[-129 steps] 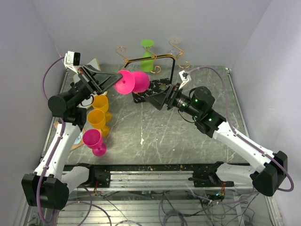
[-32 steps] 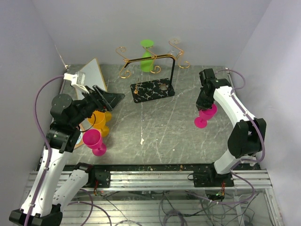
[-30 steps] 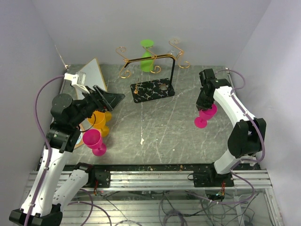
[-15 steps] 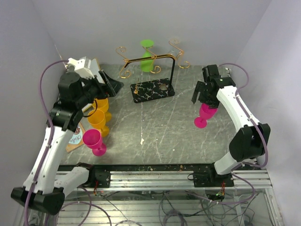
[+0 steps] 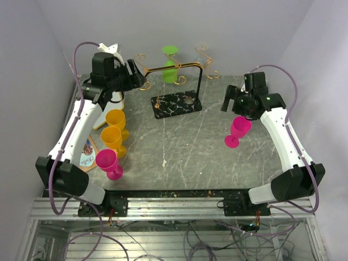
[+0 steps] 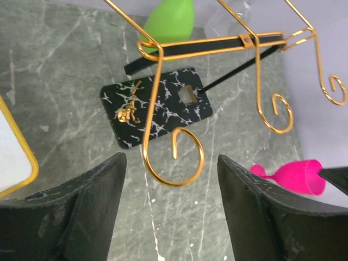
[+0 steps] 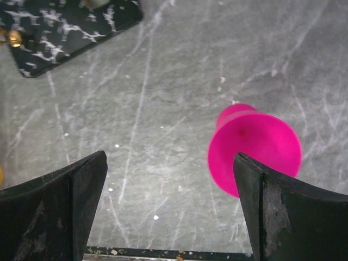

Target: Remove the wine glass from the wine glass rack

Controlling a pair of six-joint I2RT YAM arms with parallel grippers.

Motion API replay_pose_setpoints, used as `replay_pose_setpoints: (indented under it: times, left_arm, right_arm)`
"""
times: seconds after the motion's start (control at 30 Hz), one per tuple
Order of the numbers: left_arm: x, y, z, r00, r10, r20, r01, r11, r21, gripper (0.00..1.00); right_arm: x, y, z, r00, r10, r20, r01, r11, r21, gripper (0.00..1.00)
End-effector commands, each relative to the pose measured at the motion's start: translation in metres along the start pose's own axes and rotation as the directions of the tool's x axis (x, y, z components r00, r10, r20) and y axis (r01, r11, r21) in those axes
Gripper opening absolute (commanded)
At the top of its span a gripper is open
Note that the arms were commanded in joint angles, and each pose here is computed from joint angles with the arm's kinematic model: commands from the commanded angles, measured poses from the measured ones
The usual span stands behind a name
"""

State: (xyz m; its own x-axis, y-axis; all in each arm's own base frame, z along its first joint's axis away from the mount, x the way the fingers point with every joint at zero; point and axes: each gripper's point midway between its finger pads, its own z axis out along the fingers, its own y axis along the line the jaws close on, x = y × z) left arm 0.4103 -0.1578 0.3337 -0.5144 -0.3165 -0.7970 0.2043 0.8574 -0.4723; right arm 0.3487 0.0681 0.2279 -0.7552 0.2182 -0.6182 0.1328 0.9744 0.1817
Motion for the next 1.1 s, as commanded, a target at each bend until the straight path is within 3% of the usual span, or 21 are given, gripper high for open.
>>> replay_pose_setpoints:
  times: [0.0, 0.17, 0.47, 0.8, 1.07]
  left_arm:
    - [-0.011, 0.015, 0.012, 0.999, 0.044, 0.001, -0.044, 0.995, -0.092, 0.75]
    - [-0.006, 0.013, 0.03, 0.999, 0.04, -0.036, -0.042, 0.997, -0.061, 0.58]
    - [0.005, 0.019, 0.042, 0.995, 0.021, -0.093, -0.029, 0.997, -0.076, 0.3]
    - [0.011, -0.005, 0.023, 0.994, -0.055, -0.089, 0.058, 0.998, 0.028, 0.21]
    - [0.037, -0.028, 0.007, 0.983, -0.099, -0.153, 0.12, 0.984, 0.133, 0.18]
  right_arm:
    - [-0.015, 0.027, -0.017, 0.996, -0.037, 0.077, 0.049, 0.985, -0.167, 1.0]
    - [-0.024, 0.05, -0.029, 0.994, -0.033, 0.105, 0.062, 0.955, -0.289, 0.99]
    - [-0.027, 0.062, -0.034, 0.994, -0.001, 0.11, 0.039, 0.937, -0.347, 0.98]
    - [-0.032, 0.069, -0.035, 0.994, 0.018, 0.108, 0.024, 0.926, -0.378, 0.97]
    - [-0.04, 0.08, -0.042, 0.993, 0.038, 0.113, 0.013, 0.906, -0.422, 0.97]
